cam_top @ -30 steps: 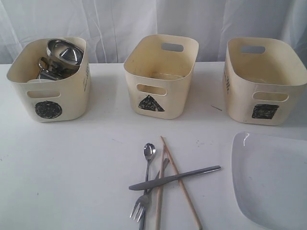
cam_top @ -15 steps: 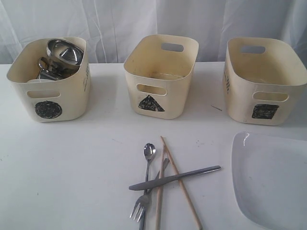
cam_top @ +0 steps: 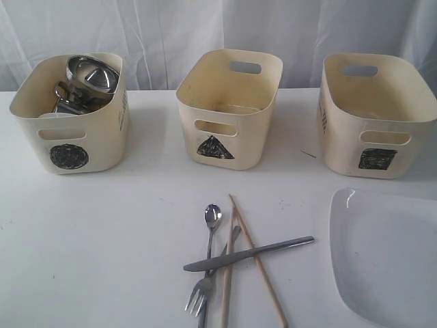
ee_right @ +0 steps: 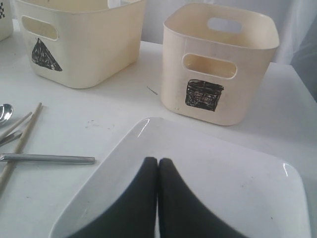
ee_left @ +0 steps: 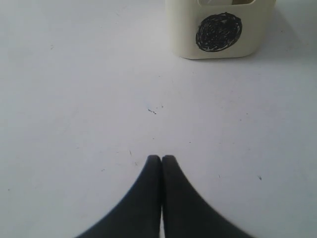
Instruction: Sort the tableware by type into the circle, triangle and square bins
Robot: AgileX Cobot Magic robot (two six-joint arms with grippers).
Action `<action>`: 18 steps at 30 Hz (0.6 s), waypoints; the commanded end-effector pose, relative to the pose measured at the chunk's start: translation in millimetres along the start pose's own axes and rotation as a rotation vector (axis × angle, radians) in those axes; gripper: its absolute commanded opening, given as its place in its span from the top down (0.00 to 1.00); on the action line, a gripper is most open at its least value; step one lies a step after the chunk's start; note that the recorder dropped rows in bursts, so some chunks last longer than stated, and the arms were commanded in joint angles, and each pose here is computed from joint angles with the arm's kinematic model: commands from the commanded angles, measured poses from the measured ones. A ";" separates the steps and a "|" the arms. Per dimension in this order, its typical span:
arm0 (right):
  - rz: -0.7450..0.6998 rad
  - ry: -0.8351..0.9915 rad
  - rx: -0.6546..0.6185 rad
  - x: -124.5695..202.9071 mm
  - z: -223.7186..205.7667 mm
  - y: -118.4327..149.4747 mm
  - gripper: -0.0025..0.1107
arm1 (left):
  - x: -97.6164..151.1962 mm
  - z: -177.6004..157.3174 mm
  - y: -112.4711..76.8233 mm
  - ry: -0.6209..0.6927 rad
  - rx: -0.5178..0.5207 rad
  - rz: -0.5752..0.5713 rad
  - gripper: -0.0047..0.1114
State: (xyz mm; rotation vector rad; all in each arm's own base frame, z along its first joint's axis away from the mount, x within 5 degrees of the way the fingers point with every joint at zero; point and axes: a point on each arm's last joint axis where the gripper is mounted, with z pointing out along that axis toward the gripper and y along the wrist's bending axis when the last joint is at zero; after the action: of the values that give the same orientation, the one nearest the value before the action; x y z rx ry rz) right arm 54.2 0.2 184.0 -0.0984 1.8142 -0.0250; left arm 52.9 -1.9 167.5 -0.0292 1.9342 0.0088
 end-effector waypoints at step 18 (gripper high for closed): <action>1.147 -1.069 -0.128 -75.0 -45.8 -38.1 0.98 | 0.8 0.0 -0.1 -0.003 0.000 0.003 0.96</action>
State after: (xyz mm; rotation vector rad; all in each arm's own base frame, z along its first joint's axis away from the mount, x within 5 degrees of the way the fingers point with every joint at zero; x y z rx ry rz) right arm 33.4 -30.0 260.6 0.6455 0.6903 0.6839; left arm 52.9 -1.9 167.5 -0.0292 1.9342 0.0088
